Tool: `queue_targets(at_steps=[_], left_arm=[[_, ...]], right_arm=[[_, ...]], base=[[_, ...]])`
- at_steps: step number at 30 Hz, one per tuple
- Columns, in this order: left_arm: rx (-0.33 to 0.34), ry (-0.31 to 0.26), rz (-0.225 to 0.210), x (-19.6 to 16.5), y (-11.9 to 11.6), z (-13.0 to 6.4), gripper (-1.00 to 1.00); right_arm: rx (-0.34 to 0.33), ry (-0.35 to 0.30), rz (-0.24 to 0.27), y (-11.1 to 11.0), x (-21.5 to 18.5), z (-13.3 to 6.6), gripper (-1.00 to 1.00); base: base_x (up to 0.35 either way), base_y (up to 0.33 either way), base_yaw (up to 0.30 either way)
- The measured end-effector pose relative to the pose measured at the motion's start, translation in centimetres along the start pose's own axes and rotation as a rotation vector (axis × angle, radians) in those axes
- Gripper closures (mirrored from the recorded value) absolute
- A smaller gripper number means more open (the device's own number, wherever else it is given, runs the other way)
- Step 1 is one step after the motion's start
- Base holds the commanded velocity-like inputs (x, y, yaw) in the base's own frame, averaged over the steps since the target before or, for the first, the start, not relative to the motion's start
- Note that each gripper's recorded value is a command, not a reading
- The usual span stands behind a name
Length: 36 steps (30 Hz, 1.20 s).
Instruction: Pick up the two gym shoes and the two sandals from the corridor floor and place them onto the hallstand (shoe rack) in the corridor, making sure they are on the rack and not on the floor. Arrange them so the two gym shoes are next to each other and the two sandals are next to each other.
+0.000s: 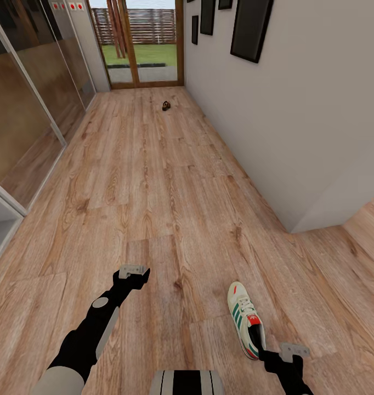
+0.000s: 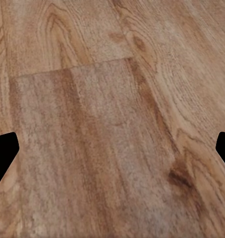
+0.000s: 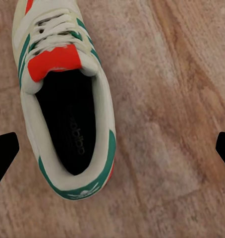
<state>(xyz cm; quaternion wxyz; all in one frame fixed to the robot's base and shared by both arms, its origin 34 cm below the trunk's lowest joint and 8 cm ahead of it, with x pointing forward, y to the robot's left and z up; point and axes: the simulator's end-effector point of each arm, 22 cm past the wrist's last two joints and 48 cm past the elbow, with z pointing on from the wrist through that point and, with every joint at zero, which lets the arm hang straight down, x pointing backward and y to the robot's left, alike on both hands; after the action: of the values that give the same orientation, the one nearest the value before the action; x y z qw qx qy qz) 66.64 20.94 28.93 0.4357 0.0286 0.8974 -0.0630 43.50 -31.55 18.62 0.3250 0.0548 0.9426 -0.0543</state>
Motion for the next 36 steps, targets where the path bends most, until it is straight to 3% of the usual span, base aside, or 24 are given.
queue_targets(at_steps=[36], left_arm=[[0.000, 0.012, -0.002, 0.72, 0.03, 0.23, -1.00]], right_arm=[[0.000, 0.009, -0.002, -0.05, 0.51, 0.11, -1.00]], base=[[0.000, 0.000, 0.041]])
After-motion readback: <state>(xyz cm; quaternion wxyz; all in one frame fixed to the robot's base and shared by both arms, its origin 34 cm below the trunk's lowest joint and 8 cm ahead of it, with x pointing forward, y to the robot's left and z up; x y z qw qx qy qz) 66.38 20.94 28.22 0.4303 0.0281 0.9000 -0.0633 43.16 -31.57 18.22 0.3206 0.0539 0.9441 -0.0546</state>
